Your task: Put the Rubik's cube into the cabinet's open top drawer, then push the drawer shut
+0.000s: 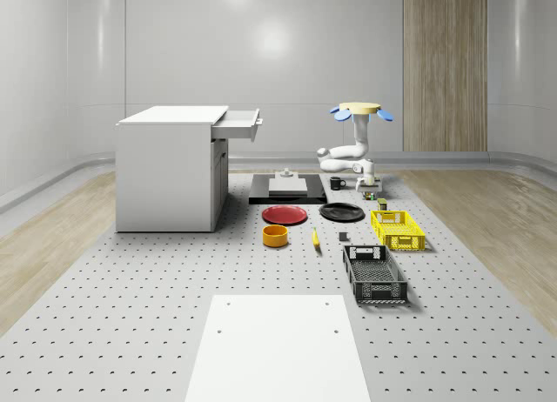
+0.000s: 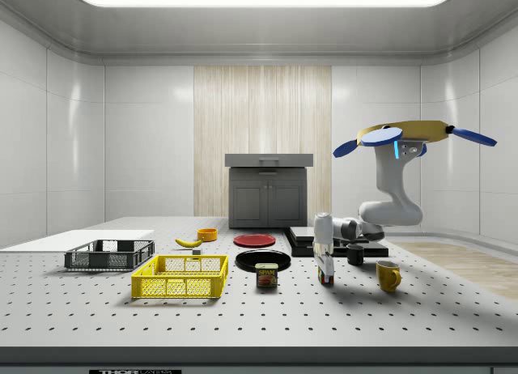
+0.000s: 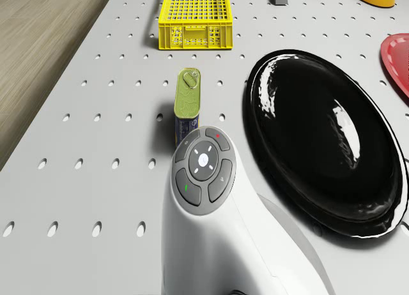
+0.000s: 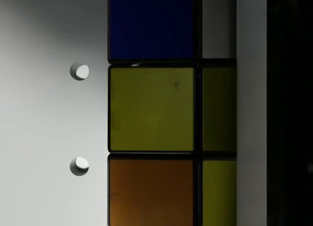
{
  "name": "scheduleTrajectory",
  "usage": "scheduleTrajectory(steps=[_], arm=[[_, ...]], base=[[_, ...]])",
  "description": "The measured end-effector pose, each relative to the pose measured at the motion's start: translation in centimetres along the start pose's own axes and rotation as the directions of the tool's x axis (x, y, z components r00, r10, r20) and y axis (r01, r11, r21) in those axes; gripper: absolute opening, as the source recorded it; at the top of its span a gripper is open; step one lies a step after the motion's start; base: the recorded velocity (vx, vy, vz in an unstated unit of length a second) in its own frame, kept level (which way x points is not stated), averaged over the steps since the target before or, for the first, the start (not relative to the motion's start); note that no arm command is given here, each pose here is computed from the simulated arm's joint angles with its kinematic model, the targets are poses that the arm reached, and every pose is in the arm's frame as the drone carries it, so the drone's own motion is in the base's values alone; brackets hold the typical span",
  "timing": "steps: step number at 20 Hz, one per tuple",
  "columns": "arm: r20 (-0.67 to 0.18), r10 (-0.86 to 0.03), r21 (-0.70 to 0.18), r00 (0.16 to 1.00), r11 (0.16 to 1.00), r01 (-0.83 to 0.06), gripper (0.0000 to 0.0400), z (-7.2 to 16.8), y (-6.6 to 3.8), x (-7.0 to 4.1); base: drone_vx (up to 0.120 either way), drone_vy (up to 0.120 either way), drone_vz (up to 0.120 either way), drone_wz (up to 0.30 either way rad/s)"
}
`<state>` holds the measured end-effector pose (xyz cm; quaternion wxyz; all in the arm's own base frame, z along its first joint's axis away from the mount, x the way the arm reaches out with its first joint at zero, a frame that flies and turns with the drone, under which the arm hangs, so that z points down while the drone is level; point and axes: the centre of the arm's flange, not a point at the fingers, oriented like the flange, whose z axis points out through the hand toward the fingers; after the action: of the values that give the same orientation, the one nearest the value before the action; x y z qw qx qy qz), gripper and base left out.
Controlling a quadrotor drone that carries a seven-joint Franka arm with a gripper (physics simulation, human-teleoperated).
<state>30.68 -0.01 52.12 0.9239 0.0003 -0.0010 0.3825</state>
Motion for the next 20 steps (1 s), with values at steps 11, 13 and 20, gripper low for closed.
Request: scheduleTrajectory(steps=[11, 13, 20], arm=[[0.0, 0.0, 0.0, 1.0, 1.0, 0.0, 0.0326, -2.0, 0.0, 0.0], [0.0, 0.0, 0.0, 1.0, 1.0, 0.0, 0.0326, -2.9, 0.0, 0.0], [0.0, 0.0, 0.0, 1.0, 1.0, 0.0, 0.0325, -5.0, 0.0, 0.0]], base=[[0.0, 0.0, 0.0, 0.0], [0.0, 0.0, 0.1, 0.0], [0.011, -0.074, 0.12, 0.0]])
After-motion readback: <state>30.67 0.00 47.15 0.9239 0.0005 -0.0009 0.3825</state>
